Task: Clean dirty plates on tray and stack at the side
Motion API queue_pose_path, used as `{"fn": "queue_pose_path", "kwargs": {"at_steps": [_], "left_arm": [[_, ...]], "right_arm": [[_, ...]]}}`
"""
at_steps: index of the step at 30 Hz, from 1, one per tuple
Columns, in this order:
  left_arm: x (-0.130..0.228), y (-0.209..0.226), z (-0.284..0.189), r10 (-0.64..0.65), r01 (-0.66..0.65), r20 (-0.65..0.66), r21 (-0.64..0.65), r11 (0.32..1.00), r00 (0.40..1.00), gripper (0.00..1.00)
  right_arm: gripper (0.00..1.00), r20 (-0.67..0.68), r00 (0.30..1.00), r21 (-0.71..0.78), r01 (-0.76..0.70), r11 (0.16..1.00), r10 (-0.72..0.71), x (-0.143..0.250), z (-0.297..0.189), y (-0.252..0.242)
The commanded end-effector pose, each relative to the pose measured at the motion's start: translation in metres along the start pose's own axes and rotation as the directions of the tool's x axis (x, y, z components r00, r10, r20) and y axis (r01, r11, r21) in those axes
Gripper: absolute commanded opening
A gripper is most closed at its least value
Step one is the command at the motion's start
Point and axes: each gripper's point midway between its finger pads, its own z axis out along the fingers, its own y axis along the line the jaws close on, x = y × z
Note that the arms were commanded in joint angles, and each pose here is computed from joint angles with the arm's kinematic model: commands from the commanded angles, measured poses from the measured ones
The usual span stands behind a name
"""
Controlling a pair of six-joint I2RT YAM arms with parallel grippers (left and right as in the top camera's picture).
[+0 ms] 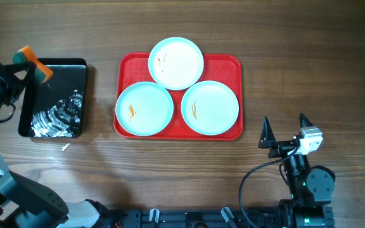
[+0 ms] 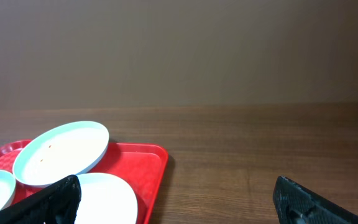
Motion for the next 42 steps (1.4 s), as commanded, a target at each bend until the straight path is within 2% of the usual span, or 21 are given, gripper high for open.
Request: {"fn": "queue_pose_path", "kwargs": {"at_steps": [1, 16, 17, 19, 20, 21, 23, 24, 26, 27, 29, 31, 33, 34, 36, 37, 39, 41, 42], "left_arm": [[-0.001, -0.01, -0.003, 0.01, -0.01, 0.005, 0.038, 0.999, 1.0, 0.04], [-0.005, -0.005, -0.003, 0.032, -0.033, 0.02, 0.005, 0.999, 0.999, 0.04], [-0.008, -0.006, -0.003, 0.054, -0.054, 0.028, 0.006, 0.999, 0.998, 0.04], [-0.012, -0.005, -0.003, 0.219, -0.219, 0.043, -0.006, 0.976, 0.975, 0.04], [-0.014, 0.005, -0.003, 0.297, -0.294, 0.035, -0.069, 0.953, 0.954, 0.04], [-0.018, 0.028, -0.002, 0.337, -0.329, 0.009, -0.197, 0.923, 0.941, 0.04], [-0.024, 0.044, -0.002, 0.359, -0.345, 0.0, -0.278, 0.896, 0.933, 0.04], [-0.032, 0.04, -0.001, 0.387, -0.368, 0.025, -0.264, 0.892, 0.922, 0.04], [-0.052, 0.003, 0.001, 0.497, -0.483, 0.126, -0.13, 0.866, 0.858, 0.04], [-0.057, -0.005, 0.001, 0.5, -0.489, 0.154, -0.105, 0.866, 0.852, 0.04], [-0.052, 0.0, 0.007, 0.493, -0.48, 0.129, -0.118, 0.869, 0.861, 0.04], [-0.02, 0.054, 0.04, 0.428, -0.424, -0.033, -0.23, 0.876, 0.903, 0.04], [0.001, 0.077, 0.06, 0.367, -0.38, -0.098, -0.22, 0.898, 0.925, 0.04], [0.001, 0.074, 0.064, 0.37, -0.381, -0.092, -0.19, 0.905, 0.924, 0.04], [-0.026, 0.041, 0.051, 0.407, -0.402, 0.01, -0.129, 0.906, 0.913, 0.04], [-0.043, 0.02, 0.038, 0.447, -0.436, 0.061, -0.137, 0.89, 0.893, 0.04], [-0.054, 0.003, 0.023, 0.507, -0.486, 0.098, -0.179, 0.856, 0.857, 0.04], [-0.045, 0.032, 0.027, 0.461, -0.435, 0.033, -0.278, 0.856, 0.887, 0.04], [-0.027, 0.059, 0.039, 0.448, -0.441, -0.054, -0.31, 0.842, 0.893, 0.04]], "right_arm": [[1.0, 0.01, 1.0, 0.019, 0.019, 1.0, -0.019, -0.002, 0.0, -0.003], [1.0, 0.011, 1.0, 0.019, 0.019, 1.0, -0.019, -0.002, 0.0, -0.003], [1.0, 0.011, 1.0, 0.019, 0.019, 1.0, -0.02, -0.002, 0.0, -0.003], [1.0, 0.011, 1.0, 0.019, 0.019, 1.0, -0.02, -0.002, 0.0, -0.003], [1.0, 0.011, 1.0, 0.019, 0.02, 1.0, -0.02, -0.002, 0.0, -0.003], [1.0, 0.01, 1.0, 0.019, 0.019, 1.0, -0.019, -0.002, 0.0, -0.003], [1.0, 0.01, 1.0, 0.019, 0.019, 1.0, -0.019, -0.002, 0.0, -0.003], [1.0, 0.01, 1.0, 0.019, 0.019, 1.0, -0.019, -0.002, 0.0, -0.003], [1.0, 0.011, 1.0, 0.019, 0.019, 1.0, -0.02, -0.002, 0.0, -0.003], [1.0, 0.01, 1.0, 0.019, 0.019, 1.0, -0.019, -0.002, 0.0, -0.003], [1.0, 0.01, 1.0, 0.019, 0.019, 1.0, -0.019, -0.002, 0.0, -0.003], [1.0, 0.01, 1.0, 0.019, 0.019, 1.0, -0.019, -0.002, 0.0, -0.003], [1.0, 0.011, 1.0, 0.019, 0.019, 1.0, -0.02, -0.002, 0.0, -0.003], [1.0, 0.011, 1.0, 0.019, 0.019, 1.0, -0.02, -0.002, 0.0, -0.003], [1.0, 0.01, 1.0, 0.019, 0.019, 1.0, -0.019, -0.002, 0.0, -0.003], [1.0, 0.01, 1.0, 0.019, 0.019, 1.0, -0.019, -0.002, 0.0, -0.003], [1.0, 0.011, 1.0, 0.019, 0.019, 1.0, -0.019, -0.002, 0.0, -0.003], [1.0, 0.011, 1.0, 0.019, 0.019, 1.0, -0.019, -0.002, 0.0, -0.003], [0.99, 0.01, 1.0, 0.019, 0.019, 1.0, -0.019, -0.002, 0.0, -0.003]]}}
